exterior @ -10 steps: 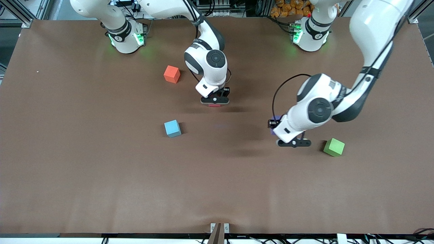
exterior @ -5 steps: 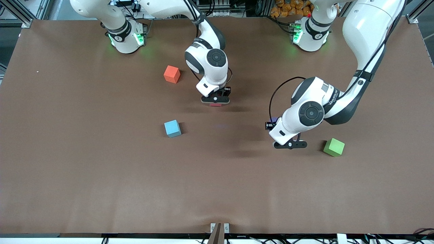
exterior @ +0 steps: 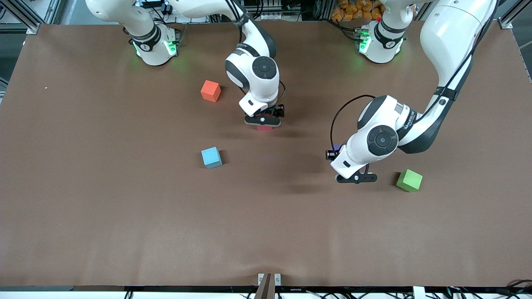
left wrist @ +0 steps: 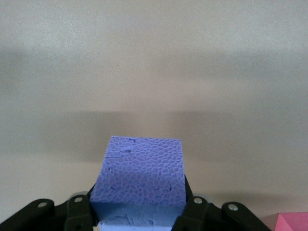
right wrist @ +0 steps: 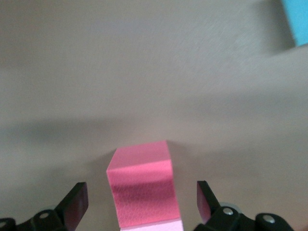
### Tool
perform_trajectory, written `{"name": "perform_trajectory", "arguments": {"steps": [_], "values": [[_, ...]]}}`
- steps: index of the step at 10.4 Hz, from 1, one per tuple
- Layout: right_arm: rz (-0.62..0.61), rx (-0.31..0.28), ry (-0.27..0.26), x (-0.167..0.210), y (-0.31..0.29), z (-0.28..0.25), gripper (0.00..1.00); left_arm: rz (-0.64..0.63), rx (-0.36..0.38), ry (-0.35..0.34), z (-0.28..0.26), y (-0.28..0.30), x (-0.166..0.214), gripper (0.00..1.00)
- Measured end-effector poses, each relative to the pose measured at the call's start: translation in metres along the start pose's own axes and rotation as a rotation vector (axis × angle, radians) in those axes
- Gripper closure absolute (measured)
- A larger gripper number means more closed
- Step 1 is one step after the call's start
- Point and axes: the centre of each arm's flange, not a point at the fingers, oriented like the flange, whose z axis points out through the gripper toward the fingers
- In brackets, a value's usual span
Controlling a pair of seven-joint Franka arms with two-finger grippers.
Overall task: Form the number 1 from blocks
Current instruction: 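Carry the purple cube to the line while the right gripper withdraws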
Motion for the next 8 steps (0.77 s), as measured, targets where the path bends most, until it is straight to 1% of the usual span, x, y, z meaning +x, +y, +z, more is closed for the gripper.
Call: {"name": "perform_trajectory", "arguments": {"steps": [2,4,6,8], "values": [[0.020,0.020,0.010,0.057,0.039,-0.019,0.00,0.000,-0.002,0.001,-0.001,0.004,-0.001,0.41],[-0.019,0.025,0.015,0.114,0.089,-0.024,0.00,0.032,-0.017,-0.003,-0.002,0.034,-0.014,0.41],[-0.096,0.022,0.013,0.153,0.131,-0.022,0.00,0.048,-0.035,-0.023,0.004,0.082,-0.036,0.41],[-0.189,0.011,0.000,0.177,0.161,-0.010,0.00,0.063,-0.071,-0.045,0.011,0.118,-0.043,0.41]]}}
